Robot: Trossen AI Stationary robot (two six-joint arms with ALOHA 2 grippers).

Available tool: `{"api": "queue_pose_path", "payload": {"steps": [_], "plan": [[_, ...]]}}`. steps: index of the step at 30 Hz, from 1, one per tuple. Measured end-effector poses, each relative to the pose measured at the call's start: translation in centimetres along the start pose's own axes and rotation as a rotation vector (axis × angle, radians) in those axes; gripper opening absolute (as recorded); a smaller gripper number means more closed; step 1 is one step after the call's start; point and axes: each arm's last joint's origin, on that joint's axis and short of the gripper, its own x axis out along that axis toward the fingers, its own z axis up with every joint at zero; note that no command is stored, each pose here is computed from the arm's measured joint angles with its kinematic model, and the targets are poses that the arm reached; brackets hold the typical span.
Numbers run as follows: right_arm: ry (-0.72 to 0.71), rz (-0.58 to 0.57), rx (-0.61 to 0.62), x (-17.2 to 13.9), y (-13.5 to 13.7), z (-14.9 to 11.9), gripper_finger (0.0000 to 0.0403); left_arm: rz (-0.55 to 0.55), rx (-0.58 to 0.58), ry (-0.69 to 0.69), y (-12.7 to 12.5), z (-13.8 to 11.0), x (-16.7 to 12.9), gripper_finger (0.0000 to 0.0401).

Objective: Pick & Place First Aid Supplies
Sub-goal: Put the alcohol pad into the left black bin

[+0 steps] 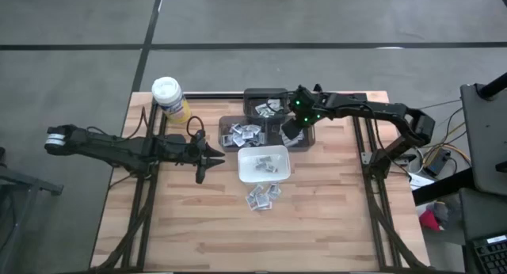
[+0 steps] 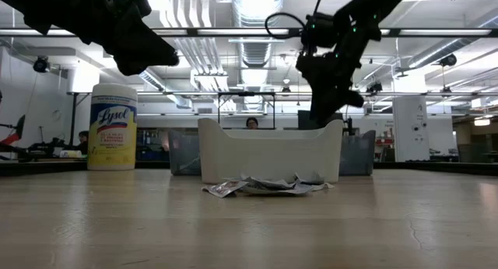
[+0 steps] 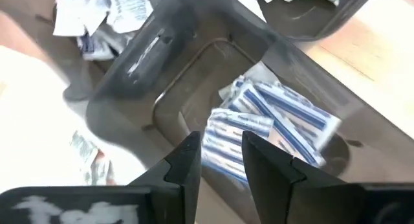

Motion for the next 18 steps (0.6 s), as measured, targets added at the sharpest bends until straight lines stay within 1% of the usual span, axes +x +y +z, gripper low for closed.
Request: {"api": "queue_pose_path", "payload": {"steps": [4,8,13,18], "plan": [[0.016,0.006,-0.051,-2.6,1.3,0.3,0.0102,0.000,0.000,0.000,0.0,0.0,0.0,0.0108],[0.012,0.057,-0.147,-4.8,3.9,-0.2,0.0092,-0.001,0.001,0.001,0.0,0.0,0.0,0.0108],[0.025,0.151,-0.256,-7.4,8.1,-2.7,0.0081,-0.001,0.004,0.001,0.0,0.0,0.0,0.0108],[0.083,0.228,-0.228,-8.7,11.7,-6.1,0.0073,-0.001,0.030,0.001,0.0,0.0,0.0,0.0108]]}}
